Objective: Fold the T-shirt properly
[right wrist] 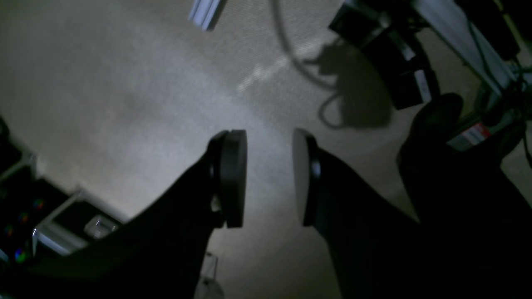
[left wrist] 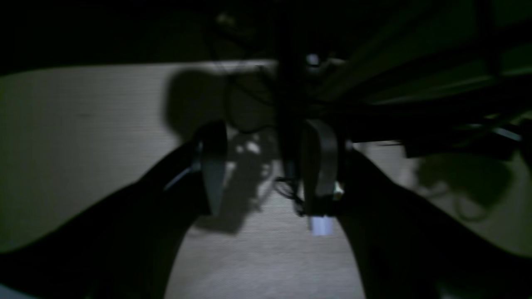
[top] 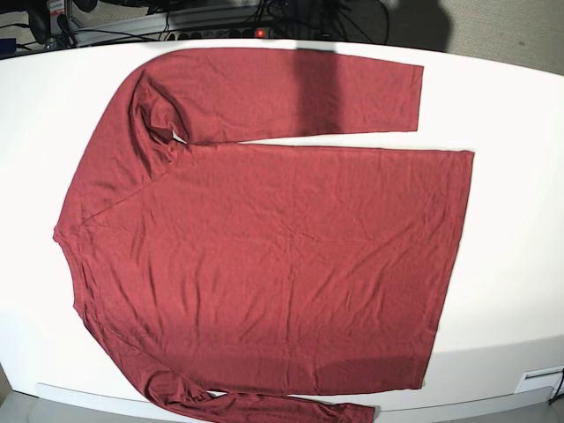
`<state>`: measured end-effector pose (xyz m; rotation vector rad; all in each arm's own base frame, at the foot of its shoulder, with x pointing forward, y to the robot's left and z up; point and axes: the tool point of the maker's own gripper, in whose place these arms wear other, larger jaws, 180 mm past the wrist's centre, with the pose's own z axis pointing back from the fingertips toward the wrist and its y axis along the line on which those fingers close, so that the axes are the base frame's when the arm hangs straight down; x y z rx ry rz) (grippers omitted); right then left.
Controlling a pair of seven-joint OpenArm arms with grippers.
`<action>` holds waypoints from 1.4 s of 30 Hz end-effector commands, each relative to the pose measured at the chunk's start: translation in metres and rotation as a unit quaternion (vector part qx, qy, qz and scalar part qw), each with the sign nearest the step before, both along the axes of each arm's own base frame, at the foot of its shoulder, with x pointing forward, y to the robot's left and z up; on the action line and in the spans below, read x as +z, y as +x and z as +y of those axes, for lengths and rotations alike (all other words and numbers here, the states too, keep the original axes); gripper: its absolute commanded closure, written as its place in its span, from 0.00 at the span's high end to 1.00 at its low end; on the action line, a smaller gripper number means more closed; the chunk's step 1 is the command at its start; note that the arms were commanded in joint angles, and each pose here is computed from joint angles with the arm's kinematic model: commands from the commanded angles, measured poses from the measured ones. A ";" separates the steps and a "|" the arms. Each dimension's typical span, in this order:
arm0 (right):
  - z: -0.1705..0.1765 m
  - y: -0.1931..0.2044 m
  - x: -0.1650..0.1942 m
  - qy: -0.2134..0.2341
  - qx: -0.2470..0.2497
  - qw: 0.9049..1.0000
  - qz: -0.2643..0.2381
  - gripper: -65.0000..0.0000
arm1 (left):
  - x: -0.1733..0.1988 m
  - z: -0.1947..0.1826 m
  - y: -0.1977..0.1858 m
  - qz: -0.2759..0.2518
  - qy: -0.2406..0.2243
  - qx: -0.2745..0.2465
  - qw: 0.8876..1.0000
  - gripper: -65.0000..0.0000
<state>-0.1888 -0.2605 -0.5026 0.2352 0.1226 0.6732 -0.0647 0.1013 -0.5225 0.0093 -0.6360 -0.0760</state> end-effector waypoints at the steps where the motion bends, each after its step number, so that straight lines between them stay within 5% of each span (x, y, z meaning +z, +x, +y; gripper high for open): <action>1: 0.002 -0.003 0.009 0.012 0.009 1.000 0.002 0.30 | 0.009 0.001 -0.010 -0.004 0.010 0.001 1.000 0.45; 9: 0.034 0.059 0.028 0.063 0.065 0.992 -0.084 0.30 | 0.047 0.022 0.012 -0.080 0.100 0.001 0.992 0.45; 16: 0.064 0.128 0.050 0.098 0.052 0.978 -0.175 0.30 | 0.089 0.056 0.038 -0.141 0.226 0.021 0.964 0.45; 25: 0.095 0.186 0.085 0.136 0.056 0.954 -0.259 0.30 | 0.150 0.065 0.062 -0.212 0.234 0.010 0.949 0.45; 36: 0.142 0.273 0.163 0.197 0.071 0.889 -0.408 0.30 | 0.198 0.064 0.095 -0.253 0.219 0.047 0.941 0.45; 38: 0.146 0.290 0.175 0.201 0.066 0.874 -0.437 0.30 | 0.211 0.056 0.106 -0.284 0.230 0.017 0.931 0.45; 42: 0.154 0.336 0.193 0.200 0.038 0.839 -0.505 0.30 | 0.241 0.037 0.141 -0.372 0.259 -0.051 0.890 0.45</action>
